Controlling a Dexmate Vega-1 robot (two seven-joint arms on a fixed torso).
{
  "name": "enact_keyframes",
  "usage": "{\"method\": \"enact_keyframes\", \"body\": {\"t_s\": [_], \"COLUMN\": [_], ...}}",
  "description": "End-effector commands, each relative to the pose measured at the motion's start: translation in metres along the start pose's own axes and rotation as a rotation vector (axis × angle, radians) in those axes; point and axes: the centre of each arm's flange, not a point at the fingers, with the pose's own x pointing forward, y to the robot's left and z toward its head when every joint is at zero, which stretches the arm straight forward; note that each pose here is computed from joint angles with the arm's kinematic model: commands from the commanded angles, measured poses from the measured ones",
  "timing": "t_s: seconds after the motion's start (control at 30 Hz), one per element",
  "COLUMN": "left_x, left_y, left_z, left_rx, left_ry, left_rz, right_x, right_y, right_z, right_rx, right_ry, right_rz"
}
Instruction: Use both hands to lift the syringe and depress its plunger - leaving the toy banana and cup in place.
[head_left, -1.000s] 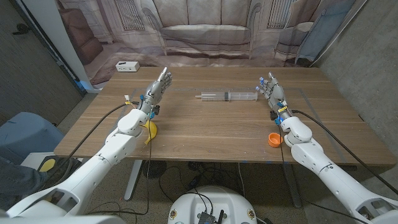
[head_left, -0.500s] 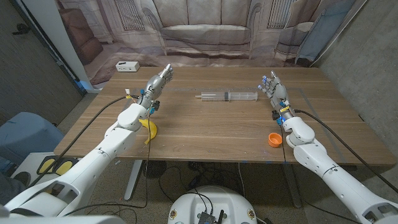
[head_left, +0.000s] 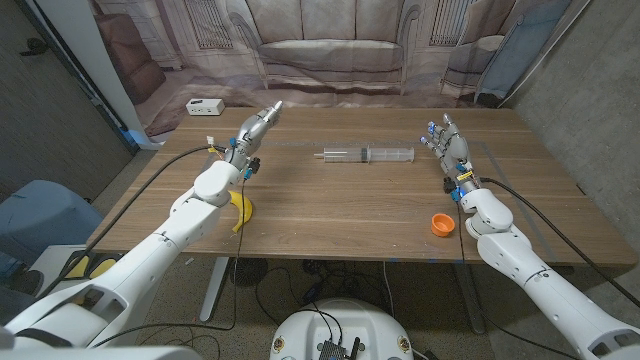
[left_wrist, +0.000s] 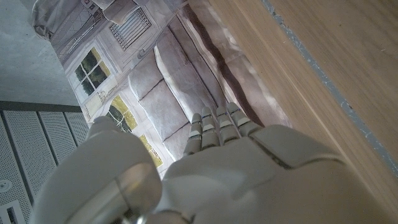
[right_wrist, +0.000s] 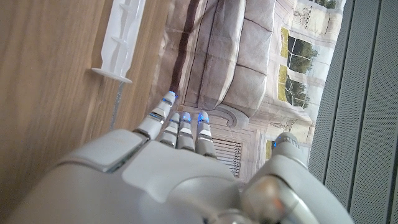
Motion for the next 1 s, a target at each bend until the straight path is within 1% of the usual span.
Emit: {"method": "enact_keyframes", "body": {"t_s": [0.03, 0.2, 0.37, 0.57, 0.7, 0.73, 0.77, 0.83, 1.0], "left_x": [0.002, 0.007, 0.011, 0.020, 0.029, 0.032, 0.032, 0.037, 0.046], "left_y": [0.007, 0.012, 0.015, 0.014, 0.010, 0.008, 0.008, 0.004, -0.003], "left_z": [0.004, 0.008, 0.013, 0.014, 0.017, 0.020, 0.020, 0.026, 0.032], "left_rx": [0.031, 0.060, 0.149, 0.206, 0.235, 0.268, 0.270, 0.324, 0.354], "left_ry": [-0.052, -0.074, -0.064, -0.067, -0.070, -0.070, -0.069, -0.074, -0.085], "left_rz": [0.011, 0.010, -0.001, -0.026, -0.061, -0.075, -0.075, -0.087, -0.120], "right_x": [0.003, 0.005, 0.003, 0.001, -0.001, -0.003, -0.003, -0.007, -0.012], "right_y": [-0.003, -0.002, 0.002, 0.004, 0.004, 0.003, 0.003, 0.001, 0.000], "right_z": [0.014, 0.022, 0.022, 0.022, 0.023, 0.023, 0.023, 0.023, 0.023], "right_rx": [-0.059, -0.074, -0.071, -0.070, -0.074, -0.077, -0.077, -0.073, -0.068], "right_ry": [-0.018, -0.046, -0.047, -0.055, -0.058, -0.059, -0.059, -0.059, -0.063], "right_rz": [0.033, 0.038, 0.032, 0.028, 0.024, 0.020, 0.019, 0.009, 0.004]}}
